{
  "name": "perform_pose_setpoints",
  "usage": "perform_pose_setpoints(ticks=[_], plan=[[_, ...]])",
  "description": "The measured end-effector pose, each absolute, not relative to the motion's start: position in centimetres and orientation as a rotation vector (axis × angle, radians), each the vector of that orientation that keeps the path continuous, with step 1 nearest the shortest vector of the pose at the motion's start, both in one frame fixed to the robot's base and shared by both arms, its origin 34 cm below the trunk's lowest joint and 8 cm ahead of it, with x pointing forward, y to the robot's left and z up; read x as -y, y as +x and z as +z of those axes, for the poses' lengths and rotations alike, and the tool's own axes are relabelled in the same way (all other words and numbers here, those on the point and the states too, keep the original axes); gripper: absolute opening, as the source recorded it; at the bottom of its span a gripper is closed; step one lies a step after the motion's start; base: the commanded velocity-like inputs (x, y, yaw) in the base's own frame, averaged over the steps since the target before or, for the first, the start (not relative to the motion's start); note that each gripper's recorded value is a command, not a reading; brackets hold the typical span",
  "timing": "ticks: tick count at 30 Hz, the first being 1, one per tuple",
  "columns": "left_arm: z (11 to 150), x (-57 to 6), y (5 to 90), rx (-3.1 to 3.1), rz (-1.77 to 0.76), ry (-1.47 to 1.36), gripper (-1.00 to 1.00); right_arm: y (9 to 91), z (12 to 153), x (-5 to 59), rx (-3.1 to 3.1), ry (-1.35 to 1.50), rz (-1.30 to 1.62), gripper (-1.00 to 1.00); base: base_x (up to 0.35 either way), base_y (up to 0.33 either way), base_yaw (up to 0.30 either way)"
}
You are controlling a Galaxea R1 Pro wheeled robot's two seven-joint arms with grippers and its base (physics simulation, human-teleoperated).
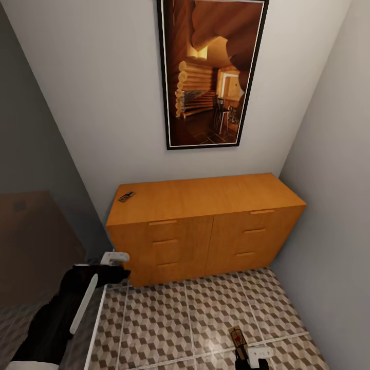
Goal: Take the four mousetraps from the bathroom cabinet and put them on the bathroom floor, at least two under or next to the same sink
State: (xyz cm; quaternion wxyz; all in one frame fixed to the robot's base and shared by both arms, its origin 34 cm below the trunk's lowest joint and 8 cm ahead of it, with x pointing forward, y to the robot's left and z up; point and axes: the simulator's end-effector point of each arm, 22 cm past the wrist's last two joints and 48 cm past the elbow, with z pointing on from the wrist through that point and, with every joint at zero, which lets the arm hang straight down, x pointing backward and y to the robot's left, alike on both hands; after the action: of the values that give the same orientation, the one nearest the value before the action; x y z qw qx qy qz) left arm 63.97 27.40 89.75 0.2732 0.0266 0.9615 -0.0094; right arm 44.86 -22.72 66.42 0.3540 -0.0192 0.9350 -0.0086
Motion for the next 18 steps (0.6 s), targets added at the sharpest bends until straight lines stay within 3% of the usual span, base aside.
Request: perform_pose_setpoints(ticks=[6,13,18], plan=[[93.6,-27.2,71.9,-2.536,-0.039,0.046,1.0,44.9,66.4,22.7,-2.417,-0.05,-0.02,-1.0,0.0,0.0,0.0],[102.6,-22.3,81.1,-2.416,-0.127,0.058,1.0,44.9,66.4,22.6,-2.418,-0.051,-0.015,-1.0,0.0,0.0,0.0],[108.4,-23.5,85.6,-2.366,0.013,0.009,1.0,44.9,66.4,22.6,-2.417,-0.053,-0.015,-1.0,0.0,0.0,0.0]])
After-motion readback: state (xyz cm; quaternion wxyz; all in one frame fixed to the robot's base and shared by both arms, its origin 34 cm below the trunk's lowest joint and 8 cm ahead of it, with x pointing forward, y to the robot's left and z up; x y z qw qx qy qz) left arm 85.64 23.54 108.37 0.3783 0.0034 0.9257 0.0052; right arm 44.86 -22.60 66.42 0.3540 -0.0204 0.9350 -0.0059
